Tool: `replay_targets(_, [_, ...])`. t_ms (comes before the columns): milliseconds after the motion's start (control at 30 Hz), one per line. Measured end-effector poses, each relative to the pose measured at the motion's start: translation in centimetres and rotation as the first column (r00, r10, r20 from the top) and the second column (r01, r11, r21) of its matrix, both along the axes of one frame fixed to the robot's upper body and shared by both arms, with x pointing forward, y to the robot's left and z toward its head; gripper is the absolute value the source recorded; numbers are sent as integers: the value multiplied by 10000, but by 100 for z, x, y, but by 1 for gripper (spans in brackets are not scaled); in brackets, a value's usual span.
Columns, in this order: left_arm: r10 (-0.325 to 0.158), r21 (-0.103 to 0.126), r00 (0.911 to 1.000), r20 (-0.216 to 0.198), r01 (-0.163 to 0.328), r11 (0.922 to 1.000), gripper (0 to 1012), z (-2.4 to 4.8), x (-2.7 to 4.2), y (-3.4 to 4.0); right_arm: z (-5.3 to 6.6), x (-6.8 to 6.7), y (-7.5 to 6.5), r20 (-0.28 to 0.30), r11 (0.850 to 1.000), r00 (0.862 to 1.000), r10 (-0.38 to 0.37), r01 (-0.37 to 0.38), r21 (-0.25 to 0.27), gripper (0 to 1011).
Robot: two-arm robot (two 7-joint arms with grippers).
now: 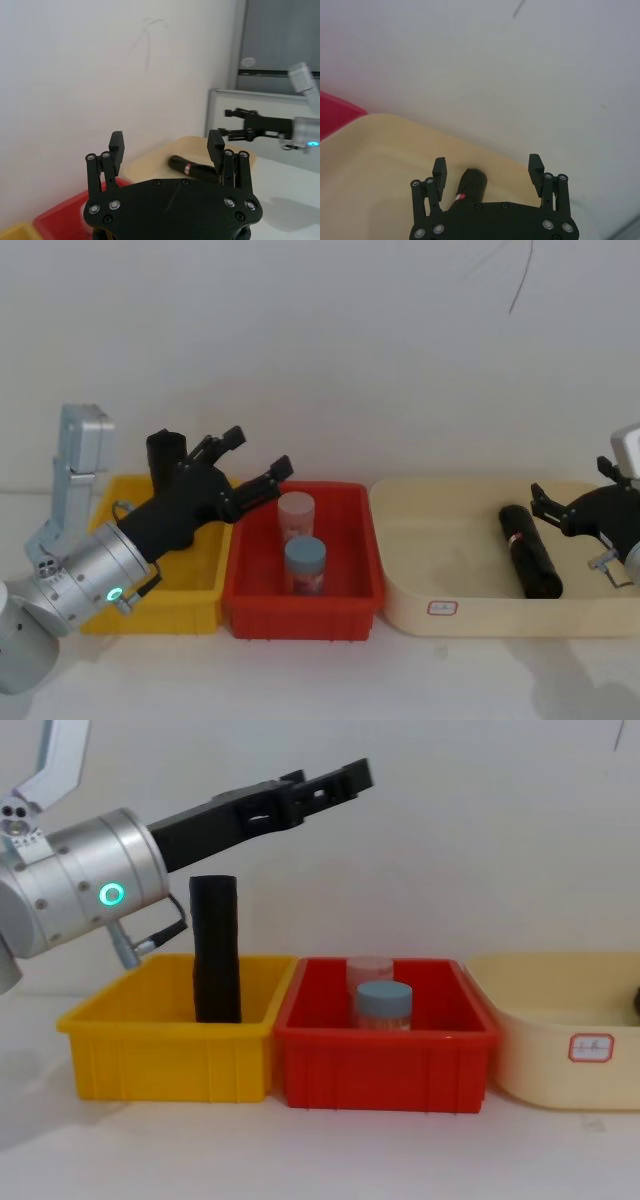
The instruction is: Pick up the garbage bag with the one hand and transfer it to the other hand.
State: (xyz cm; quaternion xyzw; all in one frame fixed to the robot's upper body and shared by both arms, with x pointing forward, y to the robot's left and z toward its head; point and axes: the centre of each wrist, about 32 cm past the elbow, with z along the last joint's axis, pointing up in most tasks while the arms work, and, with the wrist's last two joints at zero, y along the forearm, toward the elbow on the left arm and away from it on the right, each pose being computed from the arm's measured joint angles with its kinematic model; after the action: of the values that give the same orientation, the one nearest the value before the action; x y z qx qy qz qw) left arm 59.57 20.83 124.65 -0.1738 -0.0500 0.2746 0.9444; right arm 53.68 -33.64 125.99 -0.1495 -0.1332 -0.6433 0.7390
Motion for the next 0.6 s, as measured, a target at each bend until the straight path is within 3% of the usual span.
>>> replay_targets(267, [1012, -61, 9949, 14, -1012, 9948, 1000, -36, -49, 127, 81, 13, 94, 220, 9974, 9975, 677, -671, -253, 1000])
replay_targets(467, [1889, -44, 9820, -26, -1889, 9820, 1000, -79, -98, 256, 100, 36, 219, 198, 9898, 9899, 1405, -1400, -245, 1000])
replay_targets(567, [2473, 12, 9689, -99, -2473, 9689, 1000, -121, -137, 352, 91, 53, 320, 101, 9812, 9812, 1929, -1927, -134, 1000])
replay_targets(600, [2473, 12, 9689, -99, -2473, 9689, 1000, -121, -137, 352, 91, 53, 320, 101, 9812, 9812, 1929, -1927, -134, 1000])
